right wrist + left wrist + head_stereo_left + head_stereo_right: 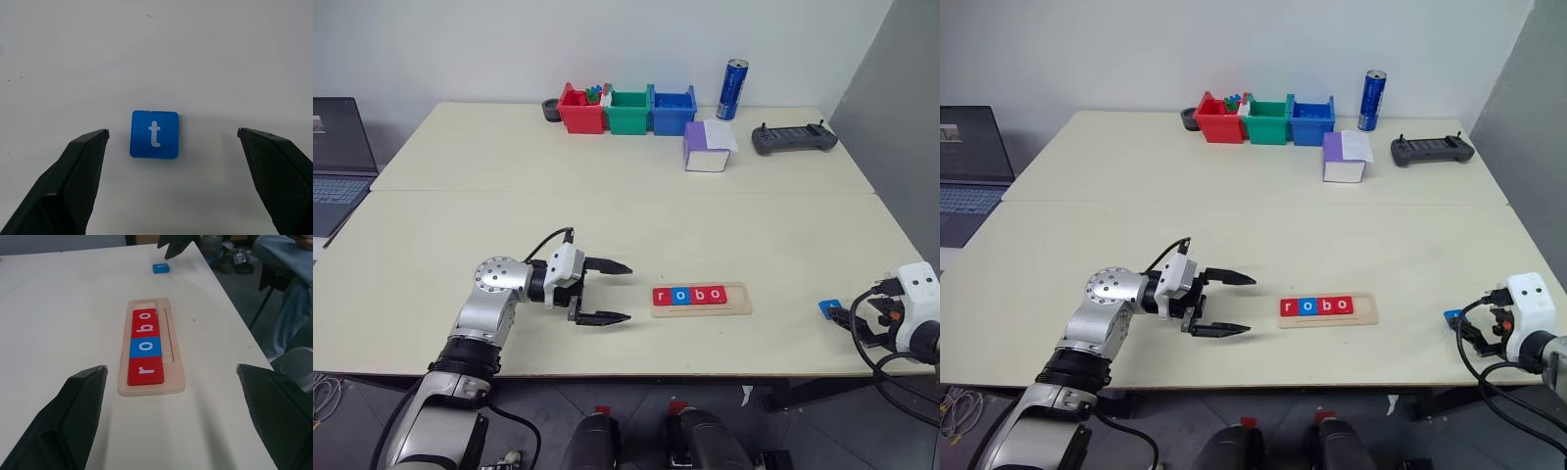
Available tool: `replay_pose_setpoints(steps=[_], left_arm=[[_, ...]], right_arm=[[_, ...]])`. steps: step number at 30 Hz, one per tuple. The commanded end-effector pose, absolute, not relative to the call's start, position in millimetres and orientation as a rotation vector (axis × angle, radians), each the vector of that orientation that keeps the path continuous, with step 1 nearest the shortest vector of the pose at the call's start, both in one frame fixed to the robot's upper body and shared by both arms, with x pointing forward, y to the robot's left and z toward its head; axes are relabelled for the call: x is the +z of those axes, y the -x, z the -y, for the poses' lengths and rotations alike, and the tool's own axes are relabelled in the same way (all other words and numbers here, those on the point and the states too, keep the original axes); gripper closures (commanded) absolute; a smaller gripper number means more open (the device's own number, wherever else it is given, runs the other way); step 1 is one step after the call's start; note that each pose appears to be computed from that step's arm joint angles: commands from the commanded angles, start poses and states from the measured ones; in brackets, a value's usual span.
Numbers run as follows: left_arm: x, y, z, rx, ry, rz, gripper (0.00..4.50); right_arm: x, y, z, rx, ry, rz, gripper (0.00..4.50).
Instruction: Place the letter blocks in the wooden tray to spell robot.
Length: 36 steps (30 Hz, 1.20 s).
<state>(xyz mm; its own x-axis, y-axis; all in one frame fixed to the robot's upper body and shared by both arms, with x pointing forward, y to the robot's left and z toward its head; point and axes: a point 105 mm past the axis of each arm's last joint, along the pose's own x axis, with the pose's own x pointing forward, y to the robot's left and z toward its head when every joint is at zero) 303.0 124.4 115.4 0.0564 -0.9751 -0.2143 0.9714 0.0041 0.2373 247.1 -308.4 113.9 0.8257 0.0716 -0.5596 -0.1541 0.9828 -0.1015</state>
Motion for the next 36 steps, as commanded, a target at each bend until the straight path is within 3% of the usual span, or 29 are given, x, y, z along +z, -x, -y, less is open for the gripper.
replay_pose_setpoints(steps=[1, 36], left_arm=[[122.4, -302.0, -128.3, -1.508, -0.375, 0.048, 0.0], [125.3, -302.7, -127.4, -1.495, -0.357, 0.063, 0.0]], right_arm=[[126.0, -249.6, 312.5, 0.116, 0.169, -0.551, 0.02], [113.4, -252.2, 301.9, 0.152, 0.147, -0.576, 0.02]])
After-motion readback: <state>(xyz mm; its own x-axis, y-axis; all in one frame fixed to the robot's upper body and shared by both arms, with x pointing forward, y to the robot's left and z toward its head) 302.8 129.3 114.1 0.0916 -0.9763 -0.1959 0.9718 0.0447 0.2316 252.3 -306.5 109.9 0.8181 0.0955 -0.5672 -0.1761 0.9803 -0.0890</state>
